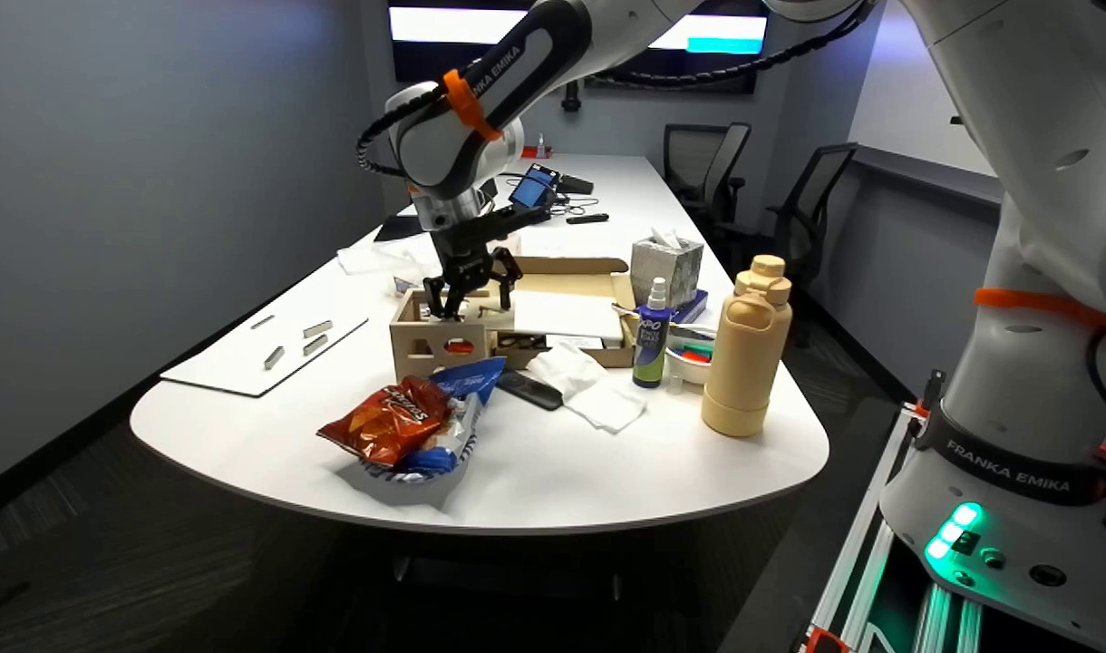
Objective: Open the box
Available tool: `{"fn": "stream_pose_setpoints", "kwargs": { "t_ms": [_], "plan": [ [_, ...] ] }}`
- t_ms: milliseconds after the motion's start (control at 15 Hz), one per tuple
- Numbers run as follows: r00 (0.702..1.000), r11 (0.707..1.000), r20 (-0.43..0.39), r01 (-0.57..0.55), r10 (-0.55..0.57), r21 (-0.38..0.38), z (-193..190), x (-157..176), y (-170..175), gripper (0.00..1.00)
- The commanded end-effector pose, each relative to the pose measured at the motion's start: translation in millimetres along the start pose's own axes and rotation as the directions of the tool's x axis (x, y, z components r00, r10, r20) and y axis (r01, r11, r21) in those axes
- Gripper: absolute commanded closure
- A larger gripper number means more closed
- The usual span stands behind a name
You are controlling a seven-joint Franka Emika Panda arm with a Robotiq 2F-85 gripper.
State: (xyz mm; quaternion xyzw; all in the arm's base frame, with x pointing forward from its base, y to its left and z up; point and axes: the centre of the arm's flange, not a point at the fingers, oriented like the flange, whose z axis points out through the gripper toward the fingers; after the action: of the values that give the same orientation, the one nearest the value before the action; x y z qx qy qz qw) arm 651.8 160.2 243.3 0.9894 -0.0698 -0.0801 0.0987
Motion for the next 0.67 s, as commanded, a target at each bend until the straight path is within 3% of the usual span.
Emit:
{"fn": "stream_pose_setpoints", "kwargs": {
  "t_ms": [0, 600],
  "plan": [
    [0.999, 0.999, 0.0, -0.036, 0.036, -0.009, 0.7, -26.0, 12.0, 0.0],
    [0.99, 0.991, 0.027, -0.135, 0.135, -0.02, 1.6, -41.3, 25.6, 0.0]
  ]
}}
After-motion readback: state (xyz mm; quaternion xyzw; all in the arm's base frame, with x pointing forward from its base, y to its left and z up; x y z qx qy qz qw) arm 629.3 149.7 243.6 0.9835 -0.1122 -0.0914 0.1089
